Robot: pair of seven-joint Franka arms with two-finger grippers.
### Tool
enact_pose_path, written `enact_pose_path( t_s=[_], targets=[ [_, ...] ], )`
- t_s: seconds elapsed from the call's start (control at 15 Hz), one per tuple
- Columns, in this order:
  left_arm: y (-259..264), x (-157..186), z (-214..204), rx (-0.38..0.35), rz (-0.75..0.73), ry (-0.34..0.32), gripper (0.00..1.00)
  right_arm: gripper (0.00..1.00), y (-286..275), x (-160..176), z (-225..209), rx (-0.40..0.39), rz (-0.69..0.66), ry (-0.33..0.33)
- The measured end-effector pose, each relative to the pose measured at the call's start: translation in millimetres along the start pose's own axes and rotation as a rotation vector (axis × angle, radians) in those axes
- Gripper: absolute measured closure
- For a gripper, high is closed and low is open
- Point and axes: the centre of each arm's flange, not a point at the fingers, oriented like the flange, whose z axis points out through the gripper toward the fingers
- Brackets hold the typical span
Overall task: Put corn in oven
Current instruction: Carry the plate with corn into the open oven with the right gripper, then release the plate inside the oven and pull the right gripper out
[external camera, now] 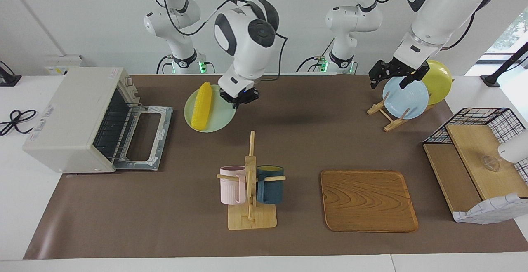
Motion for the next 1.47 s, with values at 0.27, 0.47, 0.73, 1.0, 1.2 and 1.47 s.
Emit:
enact_pose_path(
  t_s=[0.27, 0.47, 0.73, 1.0, 1.2, 1.47],
  targets=[
    [0, 0, 0, 0.0, 0.0, -0.001, 0.0, 0.97, 69, -2, 26, -0.057, 0.062, -0.047],
    [0, 0, 0, 0.0, 0.0, -0.001, 0.0, 0.97, 112, 4, 37, -0.078, 0.06, -0.067],
    [0, 0, 0, 0.0, 0.0, -0.001, 0.0, 0.97, 179, 12, 68, -0.069, 0.056, -0.098],
    [0, 0, 0, 0.0, 0.0, -0.001, 0.0, 0.97, 231, 22, 102, -0.035, 0.055, -0.085],
    [0, 0, 0, 0.0, 0.0, -0.001, 0.0, 0.97, 226, 18, 110, -0.058, 0.033, -0.059],
    [0, 0, 0, 0.0, -0.001, -0.001, 0.0, 0.97, 256, 16, 133, -0.039, -0.001, -0.034]
  ],
)
